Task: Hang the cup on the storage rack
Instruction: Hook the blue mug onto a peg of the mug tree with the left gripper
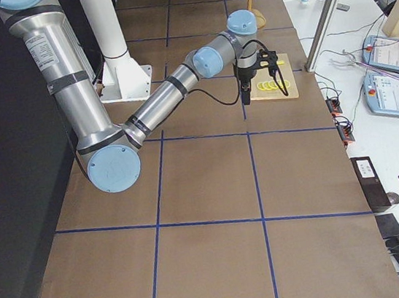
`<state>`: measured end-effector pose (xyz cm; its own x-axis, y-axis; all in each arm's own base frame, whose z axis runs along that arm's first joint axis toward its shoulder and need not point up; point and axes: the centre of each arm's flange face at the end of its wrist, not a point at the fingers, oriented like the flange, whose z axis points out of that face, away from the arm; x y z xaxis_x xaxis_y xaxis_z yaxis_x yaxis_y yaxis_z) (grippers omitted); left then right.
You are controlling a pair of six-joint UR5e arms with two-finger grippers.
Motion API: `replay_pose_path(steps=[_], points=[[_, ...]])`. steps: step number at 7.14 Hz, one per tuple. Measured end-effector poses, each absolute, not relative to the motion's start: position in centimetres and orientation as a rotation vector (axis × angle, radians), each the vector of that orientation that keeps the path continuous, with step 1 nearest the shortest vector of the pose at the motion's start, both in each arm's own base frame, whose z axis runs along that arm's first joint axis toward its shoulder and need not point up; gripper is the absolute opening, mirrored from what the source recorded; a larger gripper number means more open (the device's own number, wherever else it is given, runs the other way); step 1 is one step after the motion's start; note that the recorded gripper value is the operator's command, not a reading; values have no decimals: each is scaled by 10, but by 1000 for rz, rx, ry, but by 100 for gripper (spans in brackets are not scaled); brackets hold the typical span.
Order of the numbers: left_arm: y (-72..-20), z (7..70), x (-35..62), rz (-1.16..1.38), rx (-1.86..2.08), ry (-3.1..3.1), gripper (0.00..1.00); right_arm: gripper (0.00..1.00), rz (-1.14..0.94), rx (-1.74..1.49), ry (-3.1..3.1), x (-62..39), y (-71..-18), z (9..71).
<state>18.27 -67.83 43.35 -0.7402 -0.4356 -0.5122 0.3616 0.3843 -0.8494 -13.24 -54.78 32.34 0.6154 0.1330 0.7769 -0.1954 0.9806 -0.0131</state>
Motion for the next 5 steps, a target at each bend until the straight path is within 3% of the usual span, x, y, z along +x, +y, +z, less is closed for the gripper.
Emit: replay_pose_path(steps=[5], points=[[-676,448,161,-1444,-45,1939,0,100,195,81,-888,-129,-548,323]])
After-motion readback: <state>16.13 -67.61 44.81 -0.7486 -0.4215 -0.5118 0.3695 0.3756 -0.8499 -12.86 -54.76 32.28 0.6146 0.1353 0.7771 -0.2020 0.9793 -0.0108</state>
